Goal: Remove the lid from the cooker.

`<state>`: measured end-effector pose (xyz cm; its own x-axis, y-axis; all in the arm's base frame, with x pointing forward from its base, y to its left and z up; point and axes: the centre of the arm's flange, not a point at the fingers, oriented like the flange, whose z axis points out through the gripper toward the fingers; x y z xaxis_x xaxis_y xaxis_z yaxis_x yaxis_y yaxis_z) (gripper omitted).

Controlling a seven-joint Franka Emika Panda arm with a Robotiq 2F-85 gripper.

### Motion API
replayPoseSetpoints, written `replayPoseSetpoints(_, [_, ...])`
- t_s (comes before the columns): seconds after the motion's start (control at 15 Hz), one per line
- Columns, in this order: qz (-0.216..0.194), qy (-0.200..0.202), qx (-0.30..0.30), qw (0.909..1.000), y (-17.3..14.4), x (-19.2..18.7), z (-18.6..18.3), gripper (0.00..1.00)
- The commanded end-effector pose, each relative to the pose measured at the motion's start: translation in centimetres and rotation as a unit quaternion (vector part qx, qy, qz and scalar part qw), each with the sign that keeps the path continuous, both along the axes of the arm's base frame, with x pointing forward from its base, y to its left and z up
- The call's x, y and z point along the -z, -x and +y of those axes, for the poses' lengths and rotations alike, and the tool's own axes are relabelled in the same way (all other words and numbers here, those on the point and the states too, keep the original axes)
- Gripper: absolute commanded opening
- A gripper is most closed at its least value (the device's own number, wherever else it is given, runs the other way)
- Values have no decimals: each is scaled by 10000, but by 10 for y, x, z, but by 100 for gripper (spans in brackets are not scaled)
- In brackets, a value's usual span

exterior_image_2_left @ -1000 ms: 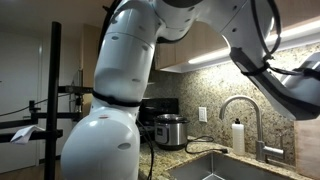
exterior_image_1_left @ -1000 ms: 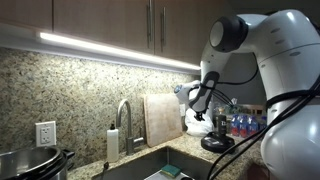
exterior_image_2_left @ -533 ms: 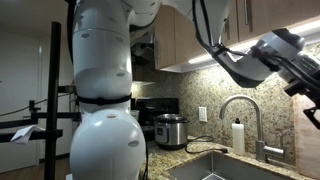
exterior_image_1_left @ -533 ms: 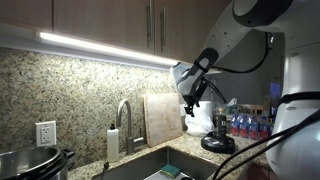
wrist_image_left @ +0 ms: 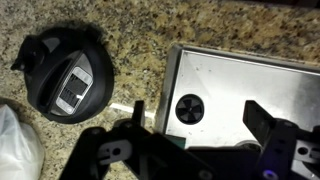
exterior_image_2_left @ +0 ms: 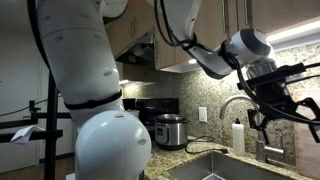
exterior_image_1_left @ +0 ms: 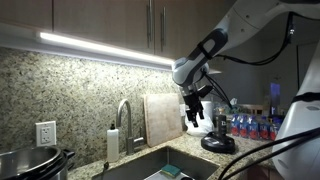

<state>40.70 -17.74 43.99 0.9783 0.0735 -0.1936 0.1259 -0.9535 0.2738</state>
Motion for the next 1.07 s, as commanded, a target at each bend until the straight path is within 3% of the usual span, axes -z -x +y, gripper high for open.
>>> replayPoseSetpoints(0.0, [203,-222,-427,9986,34,-17,36,100])
replayPoseSetpoints(0.33, [434,-182,-381,9982,71,-15,76,100])
replayPoseSetpoints(0.4, [395,-81,-221,9989,72,-14,72,100])
replayPoseSetpoints(0.47, [448,-97,-384,9982,52,-14,66,100])
replayPoseSetpoints(0.67, [400,-91,-335,9986,62,-15,68,100])
replayPoseSetpoints(0.8, [197,-10,-421,9989,58,-12,92,100])
replayPoseSetpoints(1.0, [-378,-104,-374,9985,68,-40,117,100])
